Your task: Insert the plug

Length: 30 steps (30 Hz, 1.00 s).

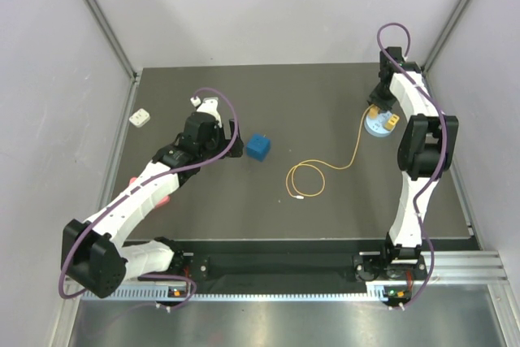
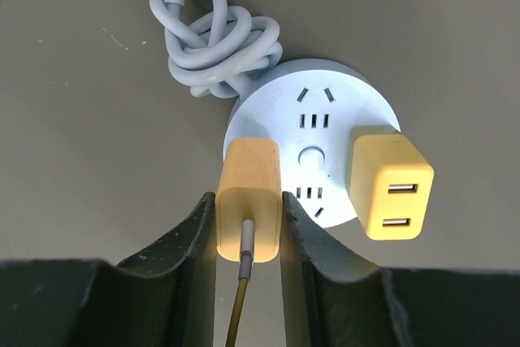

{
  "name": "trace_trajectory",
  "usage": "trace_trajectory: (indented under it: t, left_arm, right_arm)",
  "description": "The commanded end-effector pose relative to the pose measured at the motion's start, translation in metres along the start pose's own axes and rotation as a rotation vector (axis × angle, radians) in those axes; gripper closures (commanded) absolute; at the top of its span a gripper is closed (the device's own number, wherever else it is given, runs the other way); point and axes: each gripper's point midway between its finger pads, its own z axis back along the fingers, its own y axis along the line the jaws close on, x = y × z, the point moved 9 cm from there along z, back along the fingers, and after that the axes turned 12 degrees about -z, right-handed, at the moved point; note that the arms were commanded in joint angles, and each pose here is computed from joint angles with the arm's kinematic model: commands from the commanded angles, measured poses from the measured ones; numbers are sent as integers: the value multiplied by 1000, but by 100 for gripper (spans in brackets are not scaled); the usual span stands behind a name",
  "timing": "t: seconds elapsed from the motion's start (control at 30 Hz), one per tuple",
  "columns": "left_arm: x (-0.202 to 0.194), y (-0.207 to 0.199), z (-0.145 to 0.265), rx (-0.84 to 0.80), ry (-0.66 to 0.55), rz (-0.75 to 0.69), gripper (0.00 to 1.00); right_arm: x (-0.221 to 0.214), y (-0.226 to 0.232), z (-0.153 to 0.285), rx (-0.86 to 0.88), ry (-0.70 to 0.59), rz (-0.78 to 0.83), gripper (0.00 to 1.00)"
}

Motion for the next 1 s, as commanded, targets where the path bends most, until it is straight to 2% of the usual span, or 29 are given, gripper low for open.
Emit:
trace_trajectory:
  t: [0.0, 0.5, 0.93, 0.97]
  left_arm:
    - [14, -1, 9, -13, -62, -3, 2]
    - [13, -1, 9, -9, -69, -6, 2]
    - [15, -1, 12, -8, -80, -2, 2]
    - [15, 0, 12, -7, -79, -2, 2]
  right_arm:
    - [-6, -1, -16, -45, -13, 10, 100]
    - [-27, -15, -49, -129, 51, 41, 100]
    - [-28, -27, -62, -269, 28, 85, 100]
    - [-41, -19, -65, -267, 44, 119, 100]
